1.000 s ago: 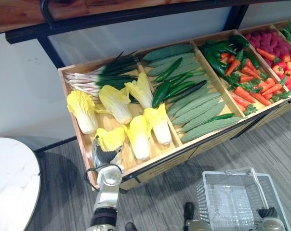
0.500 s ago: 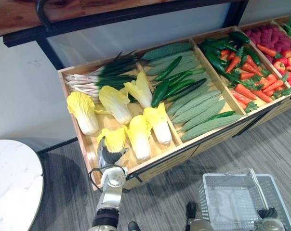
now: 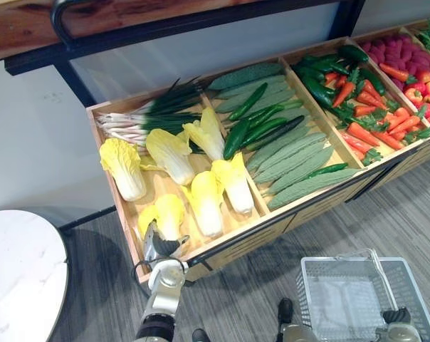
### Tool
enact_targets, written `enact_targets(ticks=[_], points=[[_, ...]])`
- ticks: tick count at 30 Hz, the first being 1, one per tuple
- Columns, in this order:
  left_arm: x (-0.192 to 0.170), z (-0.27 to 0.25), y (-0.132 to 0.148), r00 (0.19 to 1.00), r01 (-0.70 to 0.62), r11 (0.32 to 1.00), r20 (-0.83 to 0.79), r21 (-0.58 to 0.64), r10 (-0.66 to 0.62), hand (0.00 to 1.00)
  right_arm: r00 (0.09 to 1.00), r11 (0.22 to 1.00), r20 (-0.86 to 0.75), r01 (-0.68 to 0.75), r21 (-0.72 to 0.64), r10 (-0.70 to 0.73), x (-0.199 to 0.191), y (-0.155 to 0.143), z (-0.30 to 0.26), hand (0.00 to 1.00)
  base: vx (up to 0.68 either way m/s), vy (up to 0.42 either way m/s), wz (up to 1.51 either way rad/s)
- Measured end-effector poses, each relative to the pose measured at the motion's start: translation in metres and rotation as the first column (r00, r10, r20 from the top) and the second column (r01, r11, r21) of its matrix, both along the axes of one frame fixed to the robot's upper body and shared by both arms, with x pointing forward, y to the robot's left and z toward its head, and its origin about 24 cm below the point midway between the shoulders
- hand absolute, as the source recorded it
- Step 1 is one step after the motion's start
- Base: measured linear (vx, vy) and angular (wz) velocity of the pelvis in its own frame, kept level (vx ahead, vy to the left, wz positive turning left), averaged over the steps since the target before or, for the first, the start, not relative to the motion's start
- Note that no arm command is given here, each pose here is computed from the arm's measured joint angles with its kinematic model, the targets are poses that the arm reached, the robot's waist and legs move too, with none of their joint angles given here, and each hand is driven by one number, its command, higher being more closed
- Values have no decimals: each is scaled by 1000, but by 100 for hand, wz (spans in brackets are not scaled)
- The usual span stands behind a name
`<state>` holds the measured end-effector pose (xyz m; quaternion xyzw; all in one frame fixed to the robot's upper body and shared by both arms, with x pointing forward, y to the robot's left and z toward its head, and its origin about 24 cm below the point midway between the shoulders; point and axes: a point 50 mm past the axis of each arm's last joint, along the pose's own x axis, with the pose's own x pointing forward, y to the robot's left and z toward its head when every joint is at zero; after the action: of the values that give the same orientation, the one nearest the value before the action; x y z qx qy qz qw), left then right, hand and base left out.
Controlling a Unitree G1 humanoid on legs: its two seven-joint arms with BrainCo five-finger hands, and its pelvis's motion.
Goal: Pick vegetable in the basket
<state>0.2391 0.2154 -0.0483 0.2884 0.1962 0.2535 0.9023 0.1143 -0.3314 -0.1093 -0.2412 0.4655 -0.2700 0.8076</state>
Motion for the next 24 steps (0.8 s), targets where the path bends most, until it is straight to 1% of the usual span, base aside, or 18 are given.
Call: enact_targets(ticks=[1,6,12,20,24], points=[[0,-1,1,1000,2,1000,-7,5,-2,100,1000,1000,0,0,0,0,0,0,0,100,0,0,-6],[0,-5,4,1000,4,1000,-26,12,-4,100,1000,1000,-1,-13,1,13,4,2,0,100,-1,-1,-6],[4,-9,8,998,28,999,-65,40,-26,100,998,998,1,-64,-4,64,15,7,1,100,-23,-27,-4],[8,-8,12,998,12,998,-62,61,-8,100,995,995,3,-103,-10,103,21,11,1,100,-11,-22,-4],[9,-6,13,999,2,999,-53,50,1,100,994,994,-1,-108,-18,108,21,11,1,100,2,-4,1]])
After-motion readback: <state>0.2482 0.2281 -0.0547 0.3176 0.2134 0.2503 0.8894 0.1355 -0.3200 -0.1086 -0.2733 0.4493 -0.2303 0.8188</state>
